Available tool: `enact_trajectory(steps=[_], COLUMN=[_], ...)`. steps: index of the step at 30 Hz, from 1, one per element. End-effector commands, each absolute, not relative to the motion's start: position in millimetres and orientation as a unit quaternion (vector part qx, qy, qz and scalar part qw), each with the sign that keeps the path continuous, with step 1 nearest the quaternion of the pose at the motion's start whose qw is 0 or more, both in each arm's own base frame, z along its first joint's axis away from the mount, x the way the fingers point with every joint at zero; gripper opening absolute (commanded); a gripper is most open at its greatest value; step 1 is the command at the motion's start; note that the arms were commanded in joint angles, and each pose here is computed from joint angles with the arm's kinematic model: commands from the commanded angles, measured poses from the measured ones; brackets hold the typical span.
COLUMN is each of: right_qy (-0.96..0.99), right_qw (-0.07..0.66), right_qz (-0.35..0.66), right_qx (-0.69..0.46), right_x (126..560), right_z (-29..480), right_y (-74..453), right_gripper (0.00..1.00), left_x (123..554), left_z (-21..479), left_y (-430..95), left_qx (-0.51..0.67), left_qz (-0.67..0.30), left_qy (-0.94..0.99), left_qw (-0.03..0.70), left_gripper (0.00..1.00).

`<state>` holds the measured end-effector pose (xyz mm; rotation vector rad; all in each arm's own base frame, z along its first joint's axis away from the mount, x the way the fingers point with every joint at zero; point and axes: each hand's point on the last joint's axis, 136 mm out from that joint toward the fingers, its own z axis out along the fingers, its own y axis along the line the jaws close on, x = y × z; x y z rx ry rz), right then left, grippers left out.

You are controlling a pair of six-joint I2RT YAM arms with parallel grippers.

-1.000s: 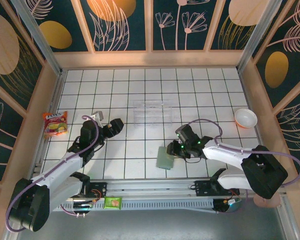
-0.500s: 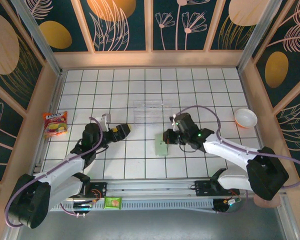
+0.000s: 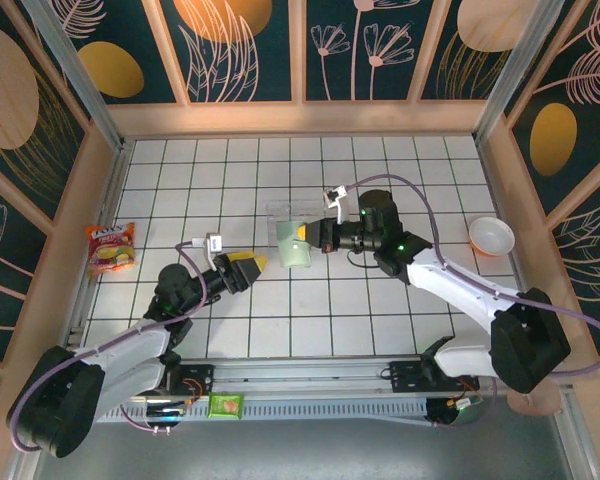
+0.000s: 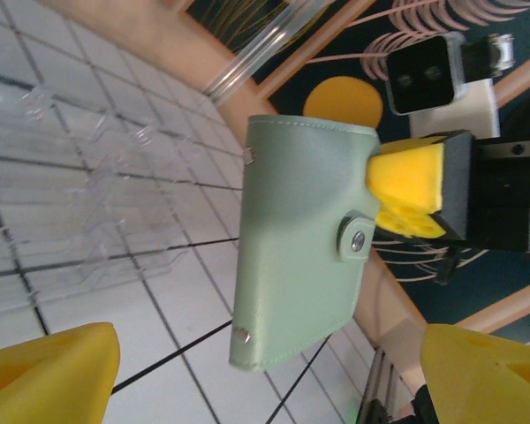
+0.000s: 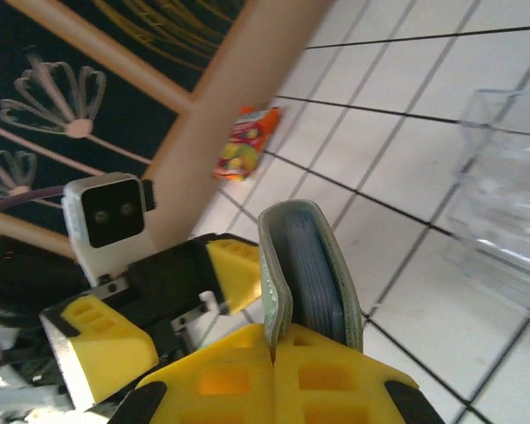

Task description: Take the credit cards out of the card holder

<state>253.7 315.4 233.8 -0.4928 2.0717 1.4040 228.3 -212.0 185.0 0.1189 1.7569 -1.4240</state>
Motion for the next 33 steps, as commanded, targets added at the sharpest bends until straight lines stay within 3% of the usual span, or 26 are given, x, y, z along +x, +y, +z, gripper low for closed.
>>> enact_trajectory(steps=[1,18,29,32,33], right_qy=[0.712,0.672,0.697,0.736,0.752], right_qw=[0.297,0.279,0.267,0.282,0.290], right_qz=[0.592,0.637,0.624,0.583,0.564], right_qx=[-0.233,-0.255,-0.232,-0.198,-0.182], right_x=[240,233,245,261,268], right_z=[280,298,279,267,262], right_y=[329,346,349,345,341], right_gripper=[0.00,0.00,0.00,0.00,0.05], left_x=[214,195,203,212,215], left_z=[225,247,247,242,238], left_y=[-216,-243,-243,-245,-245], left_qx=[0.099,0.164,0.148,0.133,0.126], left_qz=[-0.608,-0.641,-0.629,-0.614,-0.606], left_qy=[0.638,0.603,0.613,0.631,0.640], left_qw=[0.462,0.446,0.454,0.455,0.456], left_gripper=[0.85,0.68,0.33,0.10,0.00])
